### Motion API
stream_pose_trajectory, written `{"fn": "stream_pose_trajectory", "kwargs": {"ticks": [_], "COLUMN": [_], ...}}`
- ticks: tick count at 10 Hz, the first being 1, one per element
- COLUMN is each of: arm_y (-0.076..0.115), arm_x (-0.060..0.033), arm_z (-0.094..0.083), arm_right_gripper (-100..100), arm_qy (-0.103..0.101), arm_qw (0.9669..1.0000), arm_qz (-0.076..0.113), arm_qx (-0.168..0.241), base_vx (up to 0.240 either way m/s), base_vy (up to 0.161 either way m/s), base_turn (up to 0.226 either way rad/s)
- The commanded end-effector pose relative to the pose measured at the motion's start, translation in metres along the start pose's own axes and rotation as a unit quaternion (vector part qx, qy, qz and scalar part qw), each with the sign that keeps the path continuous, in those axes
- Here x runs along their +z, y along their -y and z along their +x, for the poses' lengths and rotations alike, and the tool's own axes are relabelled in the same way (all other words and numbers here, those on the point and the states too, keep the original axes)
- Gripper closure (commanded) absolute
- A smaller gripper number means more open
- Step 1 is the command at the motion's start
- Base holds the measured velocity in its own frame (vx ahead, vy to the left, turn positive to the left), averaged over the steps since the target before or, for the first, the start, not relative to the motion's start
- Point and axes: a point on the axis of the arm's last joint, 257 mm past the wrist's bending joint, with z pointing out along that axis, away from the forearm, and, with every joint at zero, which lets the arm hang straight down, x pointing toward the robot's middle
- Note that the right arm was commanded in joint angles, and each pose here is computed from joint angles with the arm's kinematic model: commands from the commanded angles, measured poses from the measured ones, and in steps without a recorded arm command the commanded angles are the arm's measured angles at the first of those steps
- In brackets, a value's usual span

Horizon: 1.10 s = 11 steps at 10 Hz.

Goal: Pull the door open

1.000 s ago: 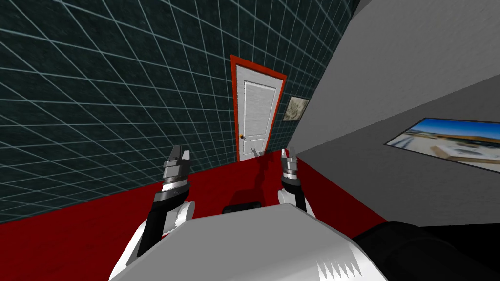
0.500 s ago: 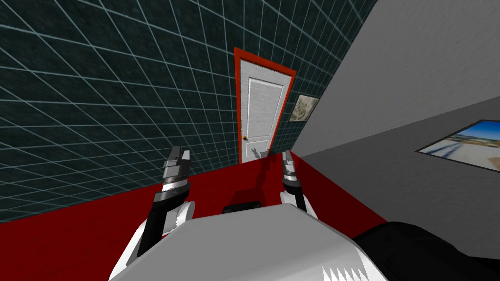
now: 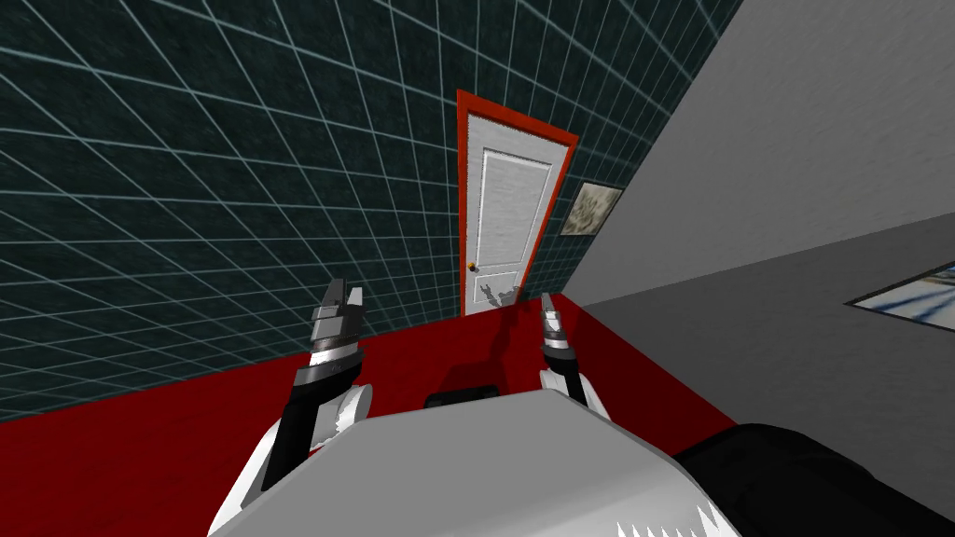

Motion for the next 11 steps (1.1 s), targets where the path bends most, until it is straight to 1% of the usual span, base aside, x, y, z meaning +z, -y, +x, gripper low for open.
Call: {"fn": "stream_pose_trajectory", "kwargs": {"ticks": [1,2,3,5,7,8,9,11], "arm_y": [0.01,0.015,0.025,0.036,0.047,0.053,0.064,0.075], "arm_x": [-0.0053,-0.0082,-0.0142,-0.0206,-0.0276,-0.0312,-0.0387,-0.0469], "arm_z": [0.002,0.002,0.003,0.003,0.004,0.004,0.004,0.004], "arm_right_gripper": [-100,-100,-100,-100,-100,-100,-100,-100], "arm_qy": [-0.008,-0.012,-0.021,-0.03,-0.04,-0.044,-0.054,-0.064], "arm_qw": [0.9996,0.9991,0.9975,0.9949,0.9915,0.9895,0.9848,0.9794], "arm_qz": [0.005,0.008,0.014,0.02,0.027,0.03,0.037,0.044], "arm_qx": [-0.025,-0.039,-0.066,-0.094,-0.121,-0.134,-0.161,-0.187], "base_vx": [0.142,0.111,0.139,0.121,0.111,0.106,0.133,0.132], "base_vy": [0.054,0.043,0.041,0.024,0.028,0.016,0.032,0.036], "base_turn": [0.049,0.044,0.105,0.067,0.052,0.068,0.094,0.082]}}
